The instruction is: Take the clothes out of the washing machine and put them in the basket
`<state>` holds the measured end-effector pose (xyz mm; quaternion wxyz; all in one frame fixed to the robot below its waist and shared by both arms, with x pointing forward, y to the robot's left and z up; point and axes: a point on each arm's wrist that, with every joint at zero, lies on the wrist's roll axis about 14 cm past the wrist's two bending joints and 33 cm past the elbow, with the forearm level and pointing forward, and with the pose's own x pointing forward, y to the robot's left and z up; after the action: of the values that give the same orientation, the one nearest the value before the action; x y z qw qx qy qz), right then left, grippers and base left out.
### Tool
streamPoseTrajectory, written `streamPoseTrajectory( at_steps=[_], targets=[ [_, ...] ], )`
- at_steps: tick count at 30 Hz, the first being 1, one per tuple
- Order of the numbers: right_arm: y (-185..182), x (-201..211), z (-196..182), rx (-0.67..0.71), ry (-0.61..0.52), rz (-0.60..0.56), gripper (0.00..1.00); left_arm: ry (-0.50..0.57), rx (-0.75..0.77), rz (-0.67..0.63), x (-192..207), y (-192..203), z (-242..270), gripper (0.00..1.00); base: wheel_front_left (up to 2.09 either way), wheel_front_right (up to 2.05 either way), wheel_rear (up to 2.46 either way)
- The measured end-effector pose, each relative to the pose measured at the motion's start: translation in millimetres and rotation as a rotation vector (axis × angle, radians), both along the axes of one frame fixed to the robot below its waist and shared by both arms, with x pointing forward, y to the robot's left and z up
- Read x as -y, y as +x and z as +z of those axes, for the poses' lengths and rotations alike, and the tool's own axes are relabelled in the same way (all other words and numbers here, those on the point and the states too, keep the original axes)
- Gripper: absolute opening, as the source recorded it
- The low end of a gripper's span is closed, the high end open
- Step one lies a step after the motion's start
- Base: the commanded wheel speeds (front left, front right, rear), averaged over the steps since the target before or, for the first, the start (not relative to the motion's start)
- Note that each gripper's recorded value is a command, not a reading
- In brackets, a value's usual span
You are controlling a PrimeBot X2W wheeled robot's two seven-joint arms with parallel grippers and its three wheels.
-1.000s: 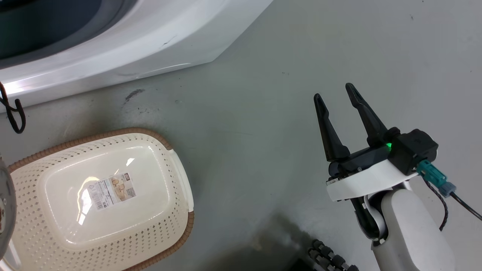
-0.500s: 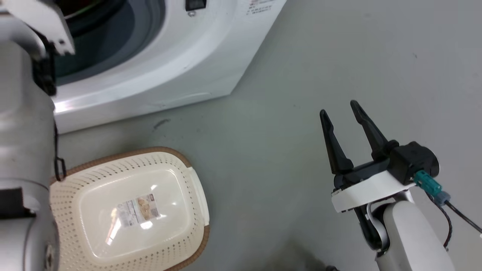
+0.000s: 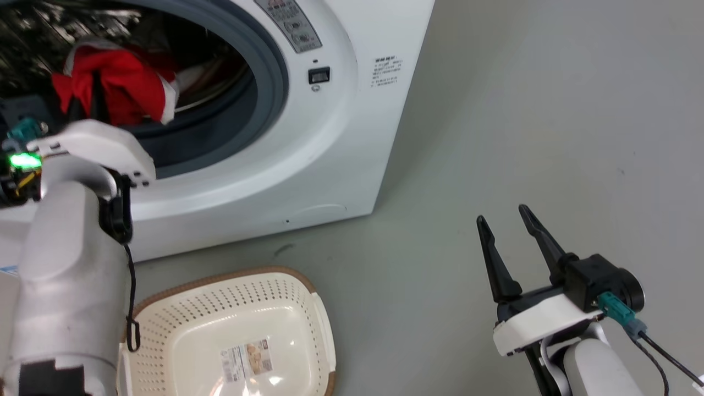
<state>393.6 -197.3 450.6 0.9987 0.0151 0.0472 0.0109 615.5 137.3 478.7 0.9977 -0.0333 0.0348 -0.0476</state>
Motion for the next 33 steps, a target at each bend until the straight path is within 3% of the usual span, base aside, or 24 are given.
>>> streamPoseTrajectory(
  at_steps=[13,16,23,28,33],
  targets=[
    [-32,-11,26,0.075,0.019,0.017,1.0,-0.014,0.246,-0.01,-11,-89,80,0.0,0.0,0.0,0.0],
    [-38,-16,32,0.096,0.019,0.032,1.0,-0.022,0.36,-0.014,-7,-131,109,0.0,0.0,0.0,0.0],
    [-37,-32,40,0.109,0.017,0.081,1.0,-0.033,0.435,0.008,-12,-189,127,0.0,0.0,0.0,0.0],
    [-35,-42,40,0.106,0.018,0.114,1.0,-0.042,0.365,0.051,-20,-220,111,0.0,0.0,0.0,0.0],
    [-28,-52,37,0.092,0.016,0.144,1.0,-0.087,0.146,0.09,-23,-239,45,0.0,0.0,0.0,0.0]
  ],
)
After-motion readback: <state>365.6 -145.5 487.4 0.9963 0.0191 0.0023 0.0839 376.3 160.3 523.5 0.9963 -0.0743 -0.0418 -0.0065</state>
